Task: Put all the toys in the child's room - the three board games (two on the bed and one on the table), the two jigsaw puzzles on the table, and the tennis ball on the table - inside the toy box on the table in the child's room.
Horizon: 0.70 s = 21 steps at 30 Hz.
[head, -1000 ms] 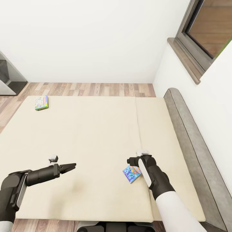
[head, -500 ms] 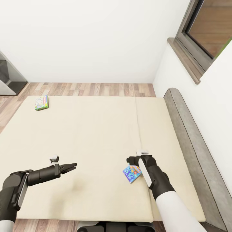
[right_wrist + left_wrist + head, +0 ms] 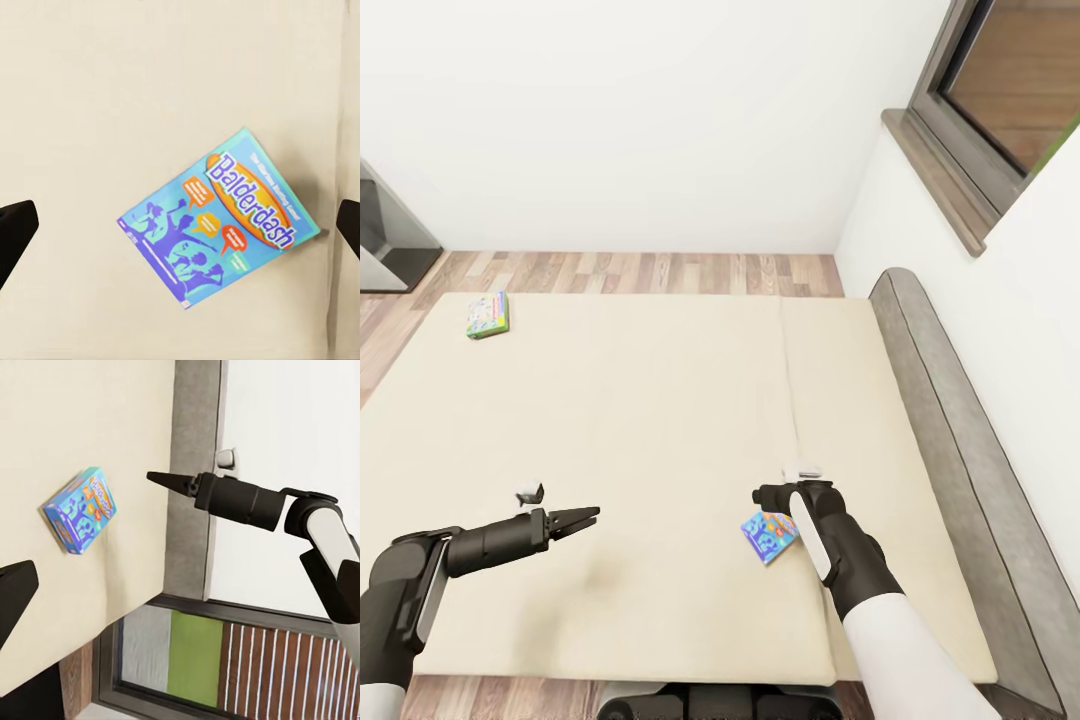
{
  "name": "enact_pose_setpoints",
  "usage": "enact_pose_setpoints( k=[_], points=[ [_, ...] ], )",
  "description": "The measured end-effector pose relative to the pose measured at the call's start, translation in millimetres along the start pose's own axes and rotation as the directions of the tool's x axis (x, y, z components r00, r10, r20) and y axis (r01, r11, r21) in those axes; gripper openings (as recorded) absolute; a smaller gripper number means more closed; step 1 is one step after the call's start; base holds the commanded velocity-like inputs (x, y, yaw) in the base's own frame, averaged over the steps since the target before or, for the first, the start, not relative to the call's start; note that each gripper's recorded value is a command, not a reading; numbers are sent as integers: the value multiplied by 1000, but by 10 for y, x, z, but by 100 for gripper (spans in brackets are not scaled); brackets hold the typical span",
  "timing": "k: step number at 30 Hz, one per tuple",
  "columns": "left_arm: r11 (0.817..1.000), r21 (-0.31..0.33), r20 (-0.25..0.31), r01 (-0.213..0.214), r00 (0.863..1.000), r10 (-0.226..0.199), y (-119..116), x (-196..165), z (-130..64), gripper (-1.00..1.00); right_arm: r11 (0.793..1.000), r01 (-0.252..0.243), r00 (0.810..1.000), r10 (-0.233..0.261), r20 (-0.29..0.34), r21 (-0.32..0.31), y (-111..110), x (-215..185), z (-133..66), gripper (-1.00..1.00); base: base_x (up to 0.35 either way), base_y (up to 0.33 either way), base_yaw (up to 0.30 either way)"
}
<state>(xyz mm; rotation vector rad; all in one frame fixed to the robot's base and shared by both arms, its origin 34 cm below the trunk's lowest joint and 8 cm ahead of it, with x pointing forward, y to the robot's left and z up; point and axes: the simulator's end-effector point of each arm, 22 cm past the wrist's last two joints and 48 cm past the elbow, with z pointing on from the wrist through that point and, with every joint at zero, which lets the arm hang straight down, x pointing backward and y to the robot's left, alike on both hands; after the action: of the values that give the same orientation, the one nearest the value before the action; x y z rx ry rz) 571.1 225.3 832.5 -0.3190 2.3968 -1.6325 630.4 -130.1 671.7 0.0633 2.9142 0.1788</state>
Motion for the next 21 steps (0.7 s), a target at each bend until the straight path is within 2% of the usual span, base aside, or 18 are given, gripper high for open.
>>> enact_pose_setpoints(
  k=[21],
  points=[
    [1000, -11, -12, 30, 999, -30, 150, 71, 42, 100, 1000, -4, 999, 4, -35, 2, -26, 159, 146, 100, 0, 0, 0]
  ],
)
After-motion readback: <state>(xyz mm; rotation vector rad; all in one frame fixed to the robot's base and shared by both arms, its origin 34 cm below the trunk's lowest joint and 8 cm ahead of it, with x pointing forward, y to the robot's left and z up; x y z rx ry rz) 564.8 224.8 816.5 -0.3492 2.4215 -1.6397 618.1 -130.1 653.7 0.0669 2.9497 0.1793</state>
